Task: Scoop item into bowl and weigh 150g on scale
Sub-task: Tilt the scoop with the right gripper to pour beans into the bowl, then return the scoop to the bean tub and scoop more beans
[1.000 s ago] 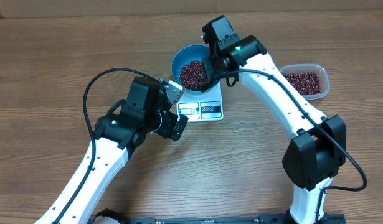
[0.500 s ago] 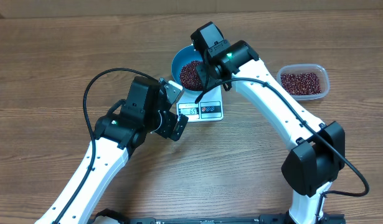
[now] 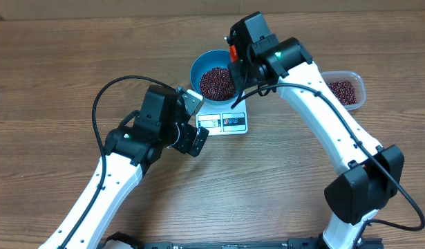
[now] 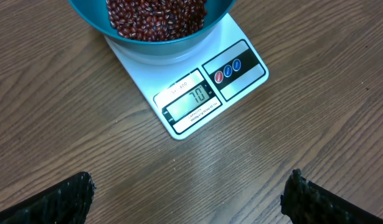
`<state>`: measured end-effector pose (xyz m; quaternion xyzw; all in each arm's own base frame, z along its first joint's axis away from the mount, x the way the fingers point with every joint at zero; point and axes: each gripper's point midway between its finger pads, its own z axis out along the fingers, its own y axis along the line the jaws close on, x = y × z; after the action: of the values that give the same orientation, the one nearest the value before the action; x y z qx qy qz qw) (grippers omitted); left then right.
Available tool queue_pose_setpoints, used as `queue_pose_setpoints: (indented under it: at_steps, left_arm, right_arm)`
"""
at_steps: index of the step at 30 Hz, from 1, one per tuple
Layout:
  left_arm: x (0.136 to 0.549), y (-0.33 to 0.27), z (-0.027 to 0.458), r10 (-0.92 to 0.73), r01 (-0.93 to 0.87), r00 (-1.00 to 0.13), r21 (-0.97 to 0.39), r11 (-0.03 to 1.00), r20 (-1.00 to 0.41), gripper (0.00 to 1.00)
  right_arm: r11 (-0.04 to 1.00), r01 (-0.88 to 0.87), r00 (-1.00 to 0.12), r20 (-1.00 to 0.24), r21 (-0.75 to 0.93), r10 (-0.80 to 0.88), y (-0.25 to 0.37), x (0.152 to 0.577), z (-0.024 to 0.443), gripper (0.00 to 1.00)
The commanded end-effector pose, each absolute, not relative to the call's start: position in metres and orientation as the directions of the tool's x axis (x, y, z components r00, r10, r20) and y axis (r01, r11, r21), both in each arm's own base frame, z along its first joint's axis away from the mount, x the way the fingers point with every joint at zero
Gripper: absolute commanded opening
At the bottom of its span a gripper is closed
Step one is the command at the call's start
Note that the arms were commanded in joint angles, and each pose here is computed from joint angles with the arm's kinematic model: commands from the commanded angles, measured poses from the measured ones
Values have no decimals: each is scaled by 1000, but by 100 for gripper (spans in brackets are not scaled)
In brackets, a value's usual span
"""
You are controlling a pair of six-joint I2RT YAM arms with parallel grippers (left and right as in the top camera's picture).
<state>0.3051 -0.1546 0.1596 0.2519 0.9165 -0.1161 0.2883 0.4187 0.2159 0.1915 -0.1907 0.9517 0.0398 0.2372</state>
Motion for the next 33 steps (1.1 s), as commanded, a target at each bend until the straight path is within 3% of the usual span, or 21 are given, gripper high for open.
queue_pose_setpoints:
  at_steps: [1,11,17,23,33]
  left_arm:
    - [305,-156,156,396,527,-712,-68,847,-580,100]
    - [305,-156,156,396,527,-712,-68,847,-580,100]
    - [305,-156,156,396,527,-712,-68,847,-580,100]
    - [305,-156,156,396,527,-712,-68,847,-580,100]
    - [305,-156,156,396,527,-712,-68,847,-580,100]
  right_arm:
    - [923,-380,-774,-526,-60,-353,219,420,217,4]
    - [961,-263,-821,-543,90,-174,161,422,250,4]
    - [995,-17,-871,-490,102,35,48,401,269,4]
    - [975,204,-915,-337,89,223,-20,376,229,4]
    - [965,262,-933,-249,21,259,-36,363,174,4]
